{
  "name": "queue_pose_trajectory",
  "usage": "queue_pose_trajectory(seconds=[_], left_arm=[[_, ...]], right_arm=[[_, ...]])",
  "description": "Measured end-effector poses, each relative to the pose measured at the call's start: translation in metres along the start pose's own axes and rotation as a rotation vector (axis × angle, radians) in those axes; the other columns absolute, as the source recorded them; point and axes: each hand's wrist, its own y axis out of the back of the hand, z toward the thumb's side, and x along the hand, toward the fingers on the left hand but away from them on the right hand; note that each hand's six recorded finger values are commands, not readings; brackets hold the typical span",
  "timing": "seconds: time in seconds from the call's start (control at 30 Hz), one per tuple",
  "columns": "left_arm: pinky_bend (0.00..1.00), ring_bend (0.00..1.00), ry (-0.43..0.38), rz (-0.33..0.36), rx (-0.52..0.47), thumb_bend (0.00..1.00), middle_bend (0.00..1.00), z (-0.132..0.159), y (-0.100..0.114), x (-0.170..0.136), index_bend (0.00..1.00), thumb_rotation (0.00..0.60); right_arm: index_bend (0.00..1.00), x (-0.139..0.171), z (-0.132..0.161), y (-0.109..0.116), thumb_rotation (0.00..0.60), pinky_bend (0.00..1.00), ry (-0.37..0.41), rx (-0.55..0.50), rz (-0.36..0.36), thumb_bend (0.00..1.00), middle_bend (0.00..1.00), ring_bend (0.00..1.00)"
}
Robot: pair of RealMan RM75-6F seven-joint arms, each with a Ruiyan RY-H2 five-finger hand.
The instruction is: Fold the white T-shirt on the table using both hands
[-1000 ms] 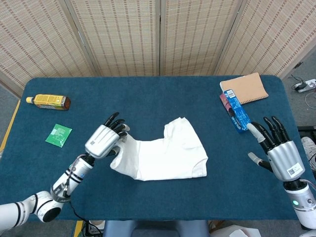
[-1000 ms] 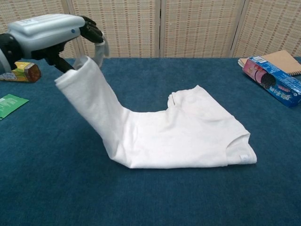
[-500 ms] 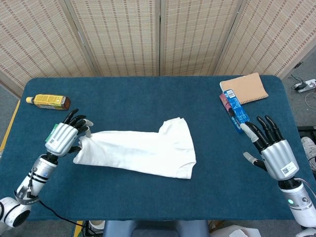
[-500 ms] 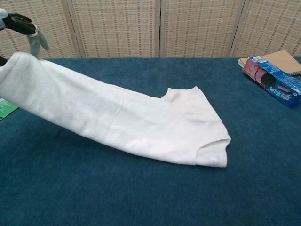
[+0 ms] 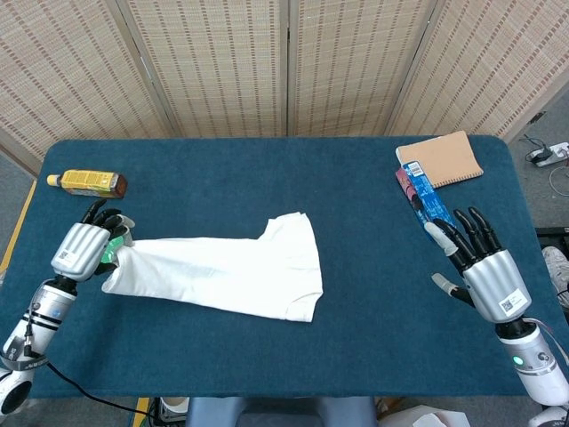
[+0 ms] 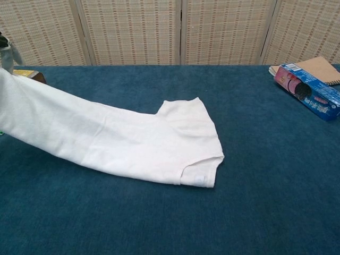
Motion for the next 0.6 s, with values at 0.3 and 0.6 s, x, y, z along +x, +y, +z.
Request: queue_pose_trajectory(seconds=[0.3, 0.6], left_arm=[[0.00, 0.19, -0.117, -0.024, 0.035, 0.47, 0.34, 0.055, -0.007, 0.028, 0.76, 0.600], [0.00, 0.18, -0.275, -0.051, 0.076, 0.47, 0.34, 0.134, -0.014, 0.059, 0.76, 0.600]], right_arm=[[0.12, 0.006, -0.006, 0.004, 0.600, 0.00, -0.020, 0.006, -0.012, 0.09, 0.18, 0.04], [0.12, 0.011, -0.014, 0.009, 0.600, 0.00, -0.043, 0.012, -0.023, 0.09, 0.18, 0.04]])
